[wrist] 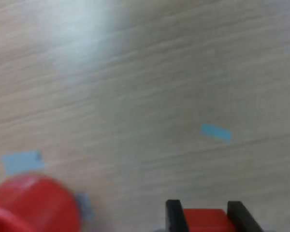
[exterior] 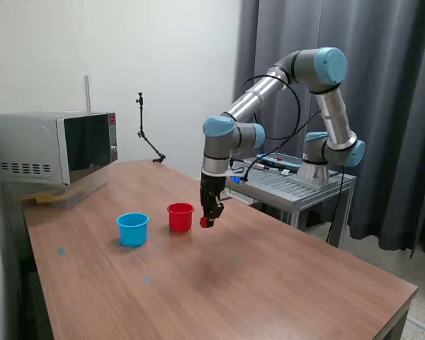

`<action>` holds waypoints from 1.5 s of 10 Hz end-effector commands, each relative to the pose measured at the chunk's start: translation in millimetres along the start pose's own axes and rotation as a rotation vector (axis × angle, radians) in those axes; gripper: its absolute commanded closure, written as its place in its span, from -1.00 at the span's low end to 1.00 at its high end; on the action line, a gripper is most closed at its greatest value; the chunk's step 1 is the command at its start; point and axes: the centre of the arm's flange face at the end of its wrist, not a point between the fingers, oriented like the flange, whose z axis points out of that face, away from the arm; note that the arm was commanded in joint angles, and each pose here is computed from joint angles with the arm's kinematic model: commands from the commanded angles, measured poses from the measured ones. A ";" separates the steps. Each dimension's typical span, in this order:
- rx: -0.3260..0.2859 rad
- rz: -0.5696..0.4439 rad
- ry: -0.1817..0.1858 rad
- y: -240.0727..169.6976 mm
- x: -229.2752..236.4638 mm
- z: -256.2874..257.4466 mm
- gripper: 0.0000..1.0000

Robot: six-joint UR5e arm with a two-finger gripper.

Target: Place red objects in the red bin, and blue objects in the blue bin.

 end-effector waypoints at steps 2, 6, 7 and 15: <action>-0.070 0.058 -0.022 5.1 -32.6 -48.9 1.00; -0.049 0.151 -0.053 2.3 -92.5 -54.1 1.00; -0.046 0.155 -0.053 2.3 -95.4 -52.5 1.00; -0.013 0.195 -0.038 15.1 -119.7 -30.1 1.00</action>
